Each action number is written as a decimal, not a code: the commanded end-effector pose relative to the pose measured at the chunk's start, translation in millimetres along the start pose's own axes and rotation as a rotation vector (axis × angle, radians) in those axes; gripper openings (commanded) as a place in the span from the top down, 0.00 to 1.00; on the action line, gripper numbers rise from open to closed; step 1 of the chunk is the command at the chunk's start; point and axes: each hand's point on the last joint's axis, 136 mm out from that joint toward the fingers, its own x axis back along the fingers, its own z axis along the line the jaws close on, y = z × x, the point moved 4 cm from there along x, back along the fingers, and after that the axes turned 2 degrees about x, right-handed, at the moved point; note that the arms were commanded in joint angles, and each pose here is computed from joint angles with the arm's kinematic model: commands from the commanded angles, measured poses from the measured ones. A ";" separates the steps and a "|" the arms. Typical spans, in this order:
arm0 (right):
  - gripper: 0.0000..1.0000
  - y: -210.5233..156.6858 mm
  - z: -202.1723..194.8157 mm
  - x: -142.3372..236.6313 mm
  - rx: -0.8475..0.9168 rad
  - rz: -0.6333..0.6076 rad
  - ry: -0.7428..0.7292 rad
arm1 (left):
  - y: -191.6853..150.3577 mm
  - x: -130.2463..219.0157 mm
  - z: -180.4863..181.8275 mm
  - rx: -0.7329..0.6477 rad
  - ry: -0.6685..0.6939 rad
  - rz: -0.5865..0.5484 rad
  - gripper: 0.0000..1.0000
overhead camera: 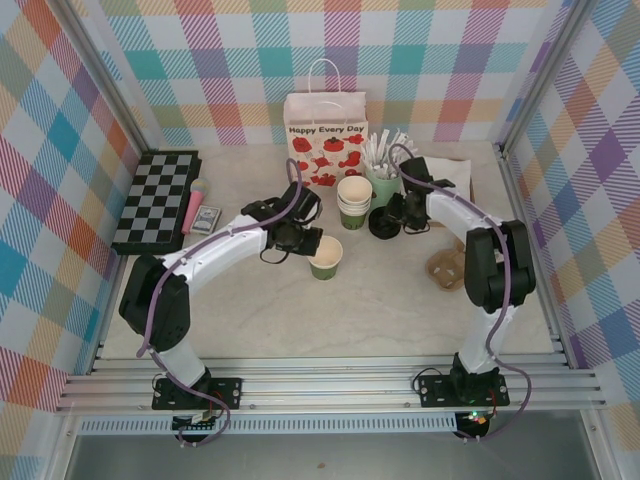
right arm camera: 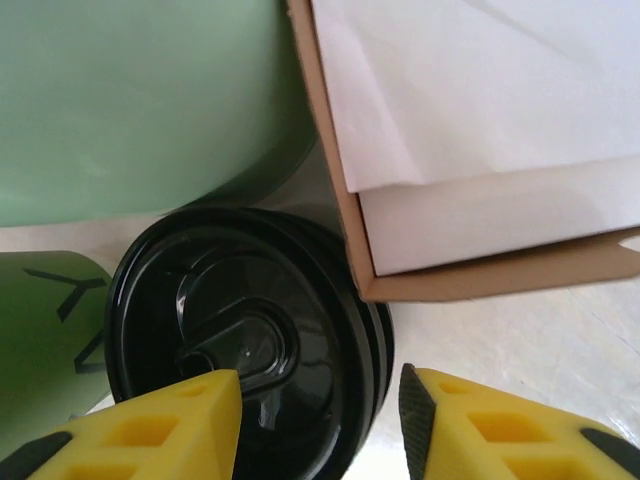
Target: Pack the takeout coffee
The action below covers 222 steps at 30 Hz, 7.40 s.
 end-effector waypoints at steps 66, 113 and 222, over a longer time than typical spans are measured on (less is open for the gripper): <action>0.84 3.0 10.4 13.3 0.326 -0.126 -0.170 | 18.4 19.4 -6.9 0.131 -0.153 -0.133 0.40; 0.97 -36.5 52.3 123.9 0.279 -0.426 -0.014 | 97.3 -5.3 -90.3 0.294 -0.186 -0.278 0.66; 0.91 -104.6 181.0 324.3 2.600 -2.222 -0.073 | 64.4 222.7 -23.5 -0.187 -0.750 -0.243 0.49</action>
